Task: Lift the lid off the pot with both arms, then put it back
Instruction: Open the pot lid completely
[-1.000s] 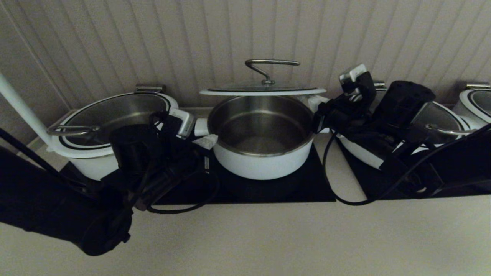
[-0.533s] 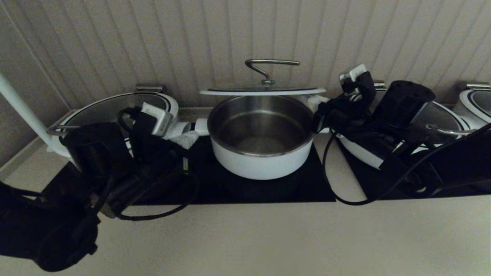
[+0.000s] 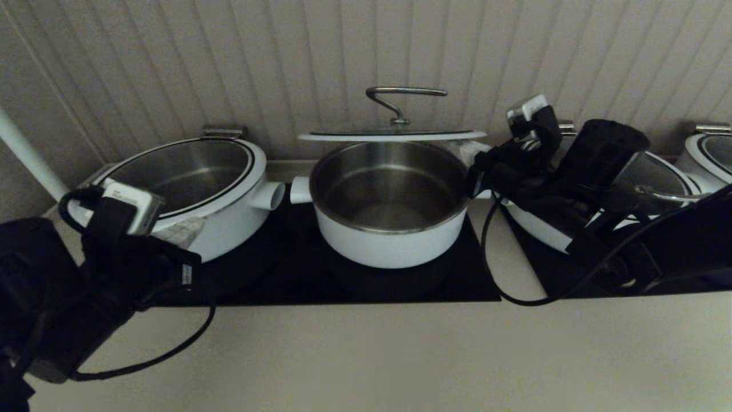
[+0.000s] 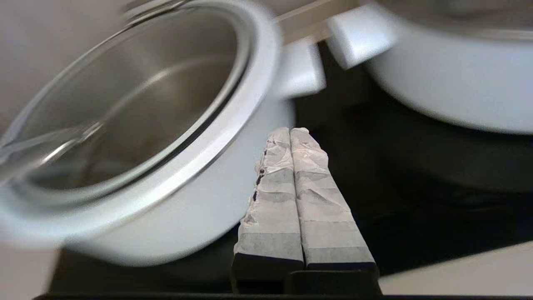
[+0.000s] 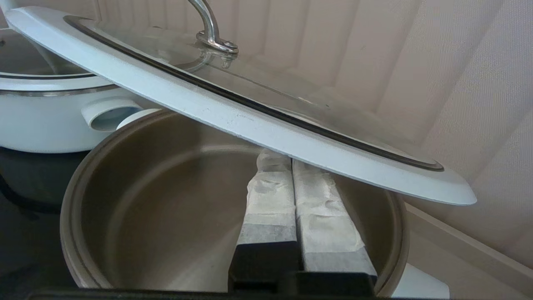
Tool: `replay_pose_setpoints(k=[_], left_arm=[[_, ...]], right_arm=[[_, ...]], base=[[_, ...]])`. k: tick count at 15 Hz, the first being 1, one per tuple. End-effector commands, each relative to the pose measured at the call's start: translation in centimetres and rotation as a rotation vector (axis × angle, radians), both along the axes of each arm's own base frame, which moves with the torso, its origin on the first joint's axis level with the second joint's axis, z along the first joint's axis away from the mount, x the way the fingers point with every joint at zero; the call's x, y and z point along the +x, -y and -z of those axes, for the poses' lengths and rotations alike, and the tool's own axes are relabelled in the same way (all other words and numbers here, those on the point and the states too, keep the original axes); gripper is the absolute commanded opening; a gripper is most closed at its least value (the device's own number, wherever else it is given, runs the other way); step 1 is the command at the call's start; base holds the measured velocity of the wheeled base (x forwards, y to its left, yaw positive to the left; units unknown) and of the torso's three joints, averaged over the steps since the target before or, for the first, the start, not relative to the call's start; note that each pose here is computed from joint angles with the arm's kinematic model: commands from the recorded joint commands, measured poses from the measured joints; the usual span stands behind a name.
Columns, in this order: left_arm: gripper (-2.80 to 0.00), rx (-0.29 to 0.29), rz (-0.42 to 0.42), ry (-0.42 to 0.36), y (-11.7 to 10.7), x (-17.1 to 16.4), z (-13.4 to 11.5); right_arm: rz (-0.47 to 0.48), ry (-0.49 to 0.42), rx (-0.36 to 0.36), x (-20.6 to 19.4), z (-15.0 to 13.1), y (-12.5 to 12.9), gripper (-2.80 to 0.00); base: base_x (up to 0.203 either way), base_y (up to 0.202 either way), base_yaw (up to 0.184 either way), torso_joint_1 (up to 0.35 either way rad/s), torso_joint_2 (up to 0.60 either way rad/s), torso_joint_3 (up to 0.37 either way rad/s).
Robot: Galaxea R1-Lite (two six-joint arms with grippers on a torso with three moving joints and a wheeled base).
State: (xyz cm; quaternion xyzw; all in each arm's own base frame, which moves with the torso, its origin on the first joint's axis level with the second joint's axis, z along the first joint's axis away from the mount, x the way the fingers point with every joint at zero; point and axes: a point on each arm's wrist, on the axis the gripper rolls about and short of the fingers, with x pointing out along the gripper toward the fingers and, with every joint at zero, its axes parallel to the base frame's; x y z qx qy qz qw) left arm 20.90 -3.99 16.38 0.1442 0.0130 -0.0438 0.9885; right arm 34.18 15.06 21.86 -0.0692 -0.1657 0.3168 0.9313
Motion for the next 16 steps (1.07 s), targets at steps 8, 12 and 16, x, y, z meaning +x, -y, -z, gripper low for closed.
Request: replay_pose_setpoints(k=[8,12,16], left_arm=[[-2.8,0.016,-0.231,-0.034,-2.6,-9.4,2.2],[-2.8,-0.003,-0.292,-0.047,-3.3,-12.6,2.8],[-2.8,-0.017,-0.294,0.016,-4.4,-18.5,4.2]], right_arm=[[-0.002,0.021,0.007,-0.3,-0.6,0.1,-2.8],[-0.004,0.034,0.013,-0.2,-1.0,0.1,-2.8],[-0.004,0.037,0.015,-0.2,-1.1,0.1,-2.8]], base=[[0.0,0.0,0.0,0.0,0.0,0.0],[0.0,0.0,0.0,0.0,0.0,0.0],[0.0,0.0,0.0,0.0,0.0,0.0]])
